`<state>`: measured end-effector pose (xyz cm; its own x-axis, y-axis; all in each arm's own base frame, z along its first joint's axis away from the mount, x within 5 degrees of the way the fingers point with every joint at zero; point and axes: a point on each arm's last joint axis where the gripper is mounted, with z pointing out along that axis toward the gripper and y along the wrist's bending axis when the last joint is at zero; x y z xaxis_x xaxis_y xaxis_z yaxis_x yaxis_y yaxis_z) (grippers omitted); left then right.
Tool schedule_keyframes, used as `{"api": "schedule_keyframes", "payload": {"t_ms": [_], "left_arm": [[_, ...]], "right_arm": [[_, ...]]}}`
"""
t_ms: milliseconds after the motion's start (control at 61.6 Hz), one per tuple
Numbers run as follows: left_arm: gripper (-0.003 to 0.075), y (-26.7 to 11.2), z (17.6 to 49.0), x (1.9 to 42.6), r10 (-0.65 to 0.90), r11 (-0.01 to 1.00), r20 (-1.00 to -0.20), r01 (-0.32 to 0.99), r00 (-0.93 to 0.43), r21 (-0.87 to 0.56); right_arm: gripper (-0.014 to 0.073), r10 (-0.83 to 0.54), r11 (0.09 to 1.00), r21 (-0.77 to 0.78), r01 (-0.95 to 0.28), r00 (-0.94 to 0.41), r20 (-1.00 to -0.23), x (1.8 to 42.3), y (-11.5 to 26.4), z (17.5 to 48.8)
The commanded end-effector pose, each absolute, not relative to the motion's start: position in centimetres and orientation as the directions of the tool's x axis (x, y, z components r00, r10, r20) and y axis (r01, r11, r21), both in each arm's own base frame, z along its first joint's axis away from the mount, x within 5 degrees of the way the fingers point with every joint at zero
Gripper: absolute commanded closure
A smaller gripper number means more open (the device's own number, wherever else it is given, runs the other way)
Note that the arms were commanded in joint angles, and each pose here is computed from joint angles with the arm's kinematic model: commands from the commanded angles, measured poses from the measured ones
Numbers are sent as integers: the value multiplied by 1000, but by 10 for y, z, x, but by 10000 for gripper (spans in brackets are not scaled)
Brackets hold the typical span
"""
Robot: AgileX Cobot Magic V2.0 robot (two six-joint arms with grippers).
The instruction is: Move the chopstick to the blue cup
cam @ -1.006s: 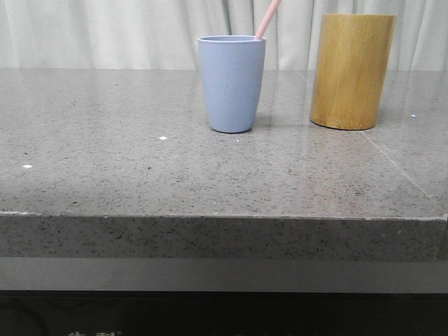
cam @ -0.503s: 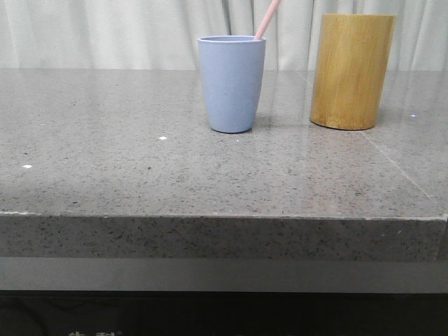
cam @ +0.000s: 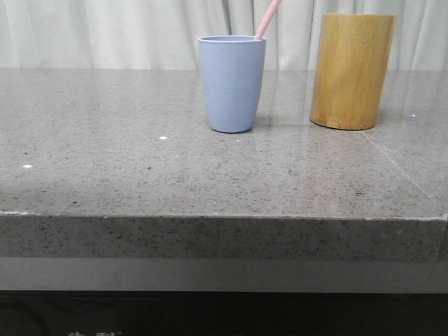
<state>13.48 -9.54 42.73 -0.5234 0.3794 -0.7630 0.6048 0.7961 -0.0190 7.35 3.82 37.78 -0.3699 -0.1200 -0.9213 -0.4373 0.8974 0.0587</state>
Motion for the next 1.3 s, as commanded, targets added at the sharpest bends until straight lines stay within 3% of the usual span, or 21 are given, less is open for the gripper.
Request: {"api": "schedule_keyframes", "payload": {"t_ms": [0,195,389,535,616,860,1071,1281], "left_arm": [[739,-97,440,135,333,795,-822,607,-463,-20],[739,-98,438,135,325,792,-826,610,-459,-27],[739,-73,421,122,246,845,-896,535,-370,10],[739,-43,385,106,123,922,-961,387,-248,17],[739,-29,361,91,58,951,-992,310,-116,19],[739,-9,277,60,-13,989,-993,148,120,5],[739,-4,230,53,-94,993,-985,87,147,-82],[739,-3,215,54,-120,991,-980,74,158,-110]], "right_arm": [[662,-82,900,49,-434,-278,-957,74,37,393],[662,-82,900,49,-434,-278,-957,74,37,393],[662,-81,899,50,-434,-279,-957,74,37,393],[662,-81,899,50,-434,-279,-957,74,37,393],[662,-81,899,50,-434,-279,-957,74,37,393],[662,-82,899,50,-434,-279,-957,74,37,393],[662,-82,899,50,-434,-279,-957,74,37,393],[662,-83,899,50,-434,-282,-956,75,38,392]]}}
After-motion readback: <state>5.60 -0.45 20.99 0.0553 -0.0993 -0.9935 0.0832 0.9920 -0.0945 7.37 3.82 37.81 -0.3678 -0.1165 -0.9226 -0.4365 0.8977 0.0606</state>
